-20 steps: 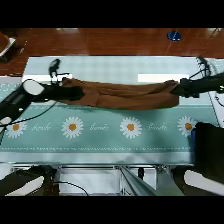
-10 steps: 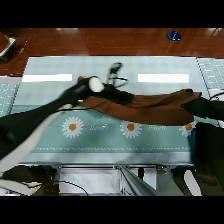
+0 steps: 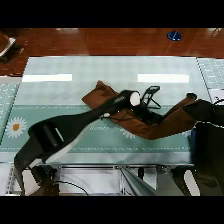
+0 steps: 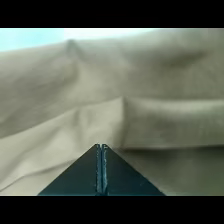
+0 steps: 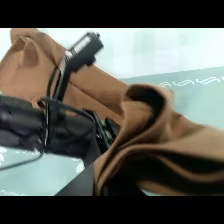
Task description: Fold the shirts.
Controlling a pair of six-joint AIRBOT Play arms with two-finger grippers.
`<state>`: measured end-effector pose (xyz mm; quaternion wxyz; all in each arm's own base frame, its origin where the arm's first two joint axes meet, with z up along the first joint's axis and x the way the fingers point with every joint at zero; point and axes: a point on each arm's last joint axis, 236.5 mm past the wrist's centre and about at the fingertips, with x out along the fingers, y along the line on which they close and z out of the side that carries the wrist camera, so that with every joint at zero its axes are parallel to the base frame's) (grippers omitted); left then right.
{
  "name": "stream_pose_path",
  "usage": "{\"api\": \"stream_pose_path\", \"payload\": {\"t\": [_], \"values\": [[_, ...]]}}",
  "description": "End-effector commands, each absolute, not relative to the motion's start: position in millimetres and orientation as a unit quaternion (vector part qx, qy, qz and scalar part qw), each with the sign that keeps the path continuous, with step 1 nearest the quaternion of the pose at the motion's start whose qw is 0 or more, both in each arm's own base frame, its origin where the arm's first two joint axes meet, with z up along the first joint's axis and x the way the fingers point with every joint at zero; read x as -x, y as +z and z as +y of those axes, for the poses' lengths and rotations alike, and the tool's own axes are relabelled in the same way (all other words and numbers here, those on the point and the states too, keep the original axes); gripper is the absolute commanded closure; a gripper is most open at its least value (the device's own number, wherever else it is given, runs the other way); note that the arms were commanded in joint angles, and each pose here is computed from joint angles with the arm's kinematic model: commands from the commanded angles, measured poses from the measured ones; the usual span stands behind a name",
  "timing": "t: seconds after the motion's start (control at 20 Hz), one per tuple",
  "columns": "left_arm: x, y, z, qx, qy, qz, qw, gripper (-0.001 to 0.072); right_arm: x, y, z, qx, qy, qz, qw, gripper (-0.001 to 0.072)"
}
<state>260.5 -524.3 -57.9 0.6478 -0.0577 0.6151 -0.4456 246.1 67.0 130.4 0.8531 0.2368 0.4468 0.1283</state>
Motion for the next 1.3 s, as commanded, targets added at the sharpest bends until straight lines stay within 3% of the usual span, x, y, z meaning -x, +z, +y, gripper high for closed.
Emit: {"api": "stream_pose_path", "payload": {"t": [0.0, 0.15, 0.25, 0.35, 0.5, 0.8, 1.15, 1.2, 1.25], "values": [[-333, -34, -456, 0.058, -0.388, 0.614, 0.685, 0.0692, -250, 141, 78, -0.257, 0.148, 0.431, 0.852, 0.0682], [-413, 11, -331, 0.049, -0.290, 0.594, 0.748, 0.0691, -258, 150, 100, -0.263, 0.186, 0.417, 0.850, 0.0682], [-438, 50, -245, 0.067, -0.227, 0.564, 0.791, 0.0691, -267, 146, 127, -0.271, 0.226, 0.431, 0.830, 0.0682], [-428, 81, -169, 0.091, -0.177, 0.530, 0.825, 0.0691, -286, 138, 158, -0.263, 0.258, 0.450, 0.813, 0.0682], [-373, 88, -96, 0.134, -0.111, 0.484, 0.858, 0.0691, -324, 124, 223, -0.234, 0.308, 0.474, 0.791, 0.0682], [-255, 28, -84, 0.197, -0.089, 0.475, 0.853, 0.0691, -390, 62, 354, -0.192, 0.371, 0.531, 0.737, 0.0682], [-240, 3, -98, 0.260, -0.094, 0.470, 0.838, 0.0691, -436, 13, 418, -0.243, 0.373, 0.560, 0.699, 0.0682], [-244, 5, -97, 0.261, -0.092, 0.462, 0.843, 0.0691, -438, 12, 424, -0.257, 0.376, 0.560, 0.692, 0.0605], [-248, 6, -96, 0.263, -0.089, 0.455, 0.846, 0.0691, -436, 12, 428, -0.265, 0.383, 0.563, 0.683, 0.0394]]}}
